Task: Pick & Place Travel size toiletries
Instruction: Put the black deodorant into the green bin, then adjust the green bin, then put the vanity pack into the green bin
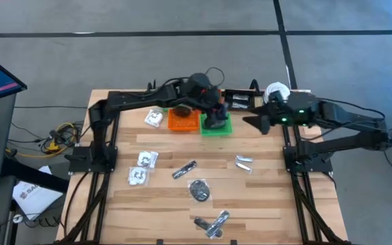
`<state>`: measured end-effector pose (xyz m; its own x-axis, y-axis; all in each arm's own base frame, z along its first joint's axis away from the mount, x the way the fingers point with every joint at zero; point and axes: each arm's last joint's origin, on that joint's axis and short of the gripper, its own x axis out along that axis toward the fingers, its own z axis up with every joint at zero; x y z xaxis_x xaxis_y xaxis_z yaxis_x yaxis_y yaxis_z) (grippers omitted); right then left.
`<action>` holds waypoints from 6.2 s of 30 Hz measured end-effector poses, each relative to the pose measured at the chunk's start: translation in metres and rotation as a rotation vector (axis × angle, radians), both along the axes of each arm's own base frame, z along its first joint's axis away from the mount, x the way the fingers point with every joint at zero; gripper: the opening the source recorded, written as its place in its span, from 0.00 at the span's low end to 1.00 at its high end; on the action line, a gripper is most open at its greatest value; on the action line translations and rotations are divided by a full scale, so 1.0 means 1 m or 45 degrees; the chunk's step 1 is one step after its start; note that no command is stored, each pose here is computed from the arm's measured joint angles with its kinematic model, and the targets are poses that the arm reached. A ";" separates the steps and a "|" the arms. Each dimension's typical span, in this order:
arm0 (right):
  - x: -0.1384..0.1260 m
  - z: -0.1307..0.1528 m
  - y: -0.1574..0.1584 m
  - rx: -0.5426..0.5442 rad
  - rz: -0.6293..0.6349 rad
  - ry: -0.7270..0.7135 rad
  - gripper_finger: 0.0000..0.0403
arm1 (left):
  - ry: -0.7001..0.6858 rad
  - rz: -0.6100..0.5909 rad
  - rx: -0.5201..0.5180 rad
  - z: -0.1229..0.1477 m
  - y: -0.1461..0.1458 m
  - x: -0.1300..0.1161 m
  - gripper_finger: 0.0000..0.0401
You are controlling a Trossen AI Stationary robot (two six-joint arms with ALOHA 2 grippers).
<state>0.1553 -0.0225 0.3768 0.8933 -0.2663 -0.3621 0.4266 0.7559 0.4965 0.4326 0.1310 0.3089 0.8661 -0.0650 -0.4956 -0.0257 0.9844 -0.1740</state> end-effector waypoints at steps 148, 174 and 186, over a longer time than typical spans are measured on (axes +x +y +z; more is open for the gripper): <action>-0.014 0.003 0.001 -0.252 0.095 0.052 0.81 | 0.743 -0.049 0.331 -0.146 -0.044 0.036 0.00; -0.014 0.003 0.002 -0.254 0.097 0.053 0.81 | 0.502 0.085 0.242 -0.074 -0.034 0.022 0.00; -0.009 0.003 0.001 -0.277 0.111 0.059 0.81 | 0.322 0.321 0.197 -0.001 -0.028 -0.013 0.00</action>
<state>0.1463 -0.0214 0.3798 0.9001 -0.2652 -0.3455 0.3736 0.8779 0.2994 0.4195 0.1026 0.3082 0.6946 0.2264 -0.6829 -0.2929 0.9560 0.0190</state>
